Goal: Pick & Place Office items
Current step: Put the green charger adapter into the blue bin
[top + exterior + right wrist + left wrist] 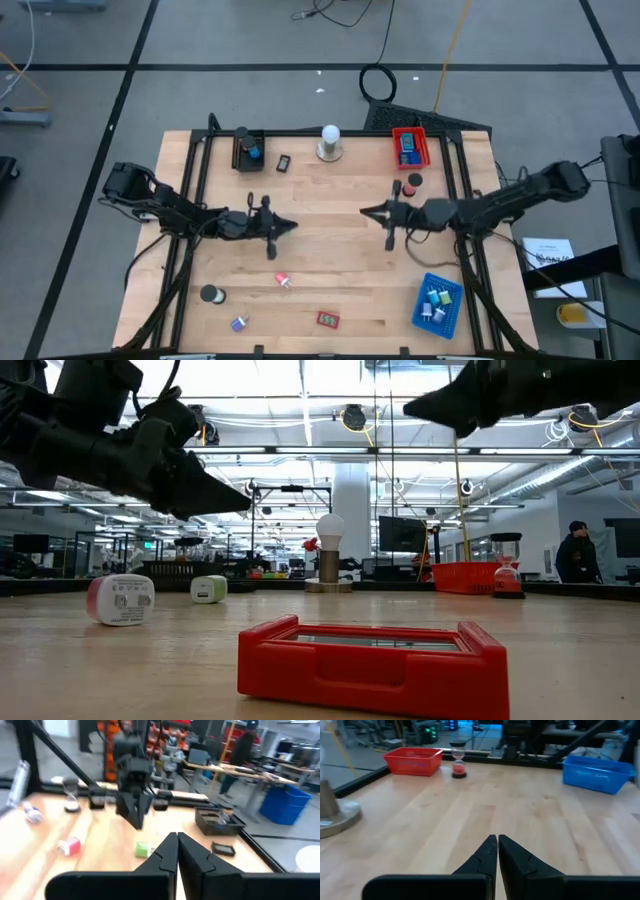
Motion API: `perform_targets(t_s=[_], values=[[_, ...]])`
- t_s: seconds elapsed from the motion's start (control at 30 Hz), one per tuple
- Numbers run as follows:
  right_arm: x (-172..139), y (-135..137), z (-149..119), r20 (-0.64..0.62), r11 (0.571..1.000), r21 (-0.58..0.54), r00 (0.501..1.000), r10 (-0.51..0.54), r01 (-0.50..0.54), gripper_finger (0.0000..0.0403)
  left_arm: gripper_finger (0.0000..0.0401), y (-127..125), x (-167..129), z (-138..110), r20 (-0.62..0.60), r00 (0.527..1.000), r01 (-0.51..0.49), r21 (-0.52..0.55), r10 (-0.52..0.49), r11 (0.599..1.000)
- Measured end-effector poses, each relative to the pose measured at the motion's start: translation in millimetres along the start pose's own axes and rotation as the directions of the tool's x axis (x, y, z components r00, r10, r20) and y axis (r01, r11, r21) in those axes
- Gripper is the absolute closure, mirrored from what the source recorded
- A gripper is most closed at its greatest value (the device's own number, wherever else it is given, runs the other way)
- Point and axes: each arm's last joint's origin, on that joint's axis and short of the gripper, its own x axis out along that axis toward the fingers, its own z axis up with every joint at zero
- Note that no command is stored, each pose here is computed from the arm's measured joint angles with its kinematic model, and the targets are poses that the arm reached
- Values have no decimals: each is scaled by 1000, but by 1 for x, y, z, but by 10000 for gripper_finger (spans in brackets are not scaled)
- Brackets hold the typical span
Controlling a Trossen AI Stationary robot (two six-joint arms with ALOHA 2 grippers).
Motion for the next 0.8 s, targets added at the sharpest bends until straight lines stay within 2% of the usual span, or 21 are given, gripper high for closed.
perform_targets(t_s=[0.07, 0.17, 0.3, 0.43, 0.63, 0.7, 0.8], values=[[3, 12, -6, -18, 1000, -20, 1000, -6, 6, 400, 380, -2, 0, 0, -4, 999, 42, -1, -42, 999], [7, 28, -12, -5, 999, -20, 999, 40, -40, 400, 380, -6, -1, -1, -16, 993, 119, 27, -119, 992], [13, 44, -18, 33, 990, -17, 990, 137, -136, 399, 380, -10, -3, -2, -17, 991, 132, 33, -132, 991], [16, 48, -20, 62, 989, -29, 988, 145, -143, 399, 380, -16, -5, -2, -11, 991, 135, 67, -134, 989], [14, 44, -13, 103, 992, 9, 987, 127, -129, 399, 380, -28, -8, -1, -12, 989, 150, 54, -149, 987], [12, 43, -9, 122, 992, -1, 985, 126, -127, 399, 380, -34, -7, -1, -44, 991, 128, 71, -125, 989], [8, 40, -3, 137, 992, -5, 983, 125, -126, 399, 380, -44, -3, 0, -105, 994, 43, 107, -31, 993]])
